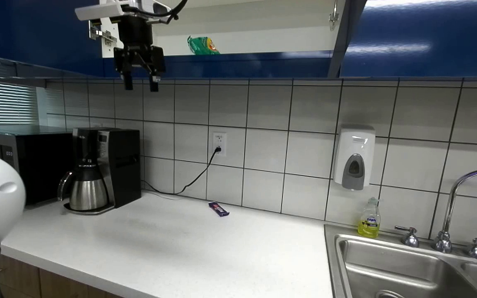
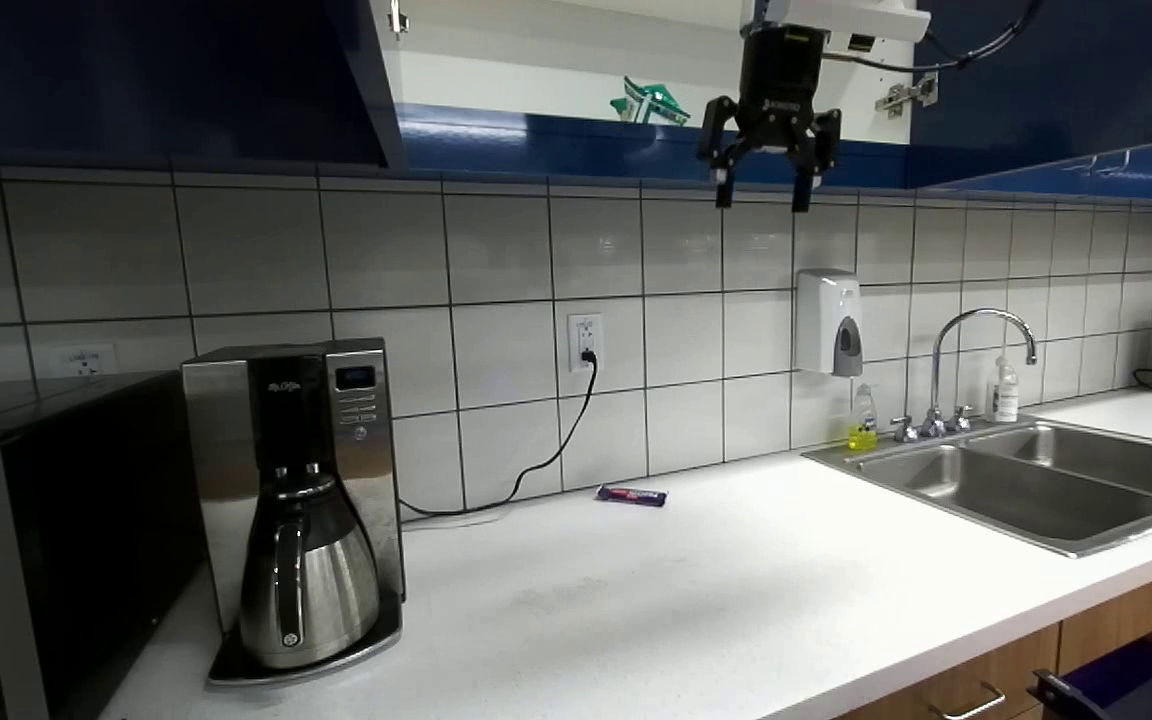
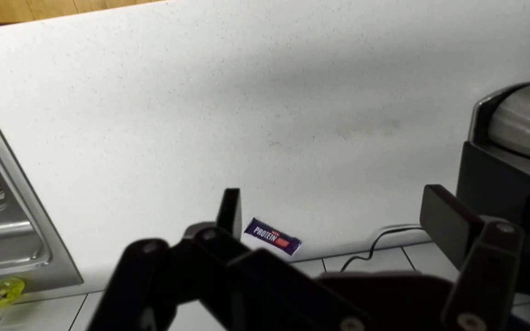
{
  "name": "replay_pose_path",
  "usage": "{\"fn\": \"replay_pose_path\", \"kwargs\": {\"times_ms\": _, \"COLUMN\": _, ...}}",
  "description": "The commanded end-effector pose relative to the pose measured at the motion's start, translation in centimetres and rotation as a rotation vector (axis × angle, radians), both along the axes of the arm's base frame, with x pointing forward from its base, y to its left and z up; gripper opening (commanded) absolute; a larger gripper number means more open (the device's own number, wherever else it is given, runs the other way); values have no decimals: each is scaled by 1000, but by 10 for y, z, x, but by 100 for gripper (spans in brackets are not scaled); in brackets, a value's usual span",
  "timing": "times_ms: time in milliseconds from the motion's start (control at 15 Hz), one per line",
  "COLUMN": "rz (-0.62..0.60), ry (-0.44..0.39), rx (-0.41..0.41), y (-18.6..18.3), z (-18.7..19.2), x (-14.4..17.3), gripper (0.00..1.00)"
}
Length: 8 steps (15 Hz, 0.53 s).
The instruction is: Put the green packet in the open upper cabinet.
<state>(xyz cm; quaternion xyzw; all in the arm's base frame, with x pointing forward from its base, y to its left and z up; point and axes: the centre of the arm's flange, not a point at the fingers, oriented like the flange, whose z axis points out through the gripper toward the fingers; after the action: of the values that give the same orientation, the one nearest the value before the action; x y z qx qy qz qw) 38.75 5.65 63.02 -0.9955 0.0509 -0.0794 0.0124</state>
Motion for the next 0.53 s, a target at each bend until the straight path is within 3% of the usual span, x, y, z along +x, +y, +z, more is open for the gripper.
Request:
{"fn": "replay_pose_path", "kwargs": {"times_ms": 0, "rz": 69, "ry": 77, "rx": 15, "y": -2, "z": -40, "x": -9, "gripper": 100}}
{"fn": "replay_pose_path", "kwargs": {"times_ms": 467, "rz": 110, "ry": 240, "rx": 5, "y": -3, "z": -111, "x": -5, "gripper": 100}}
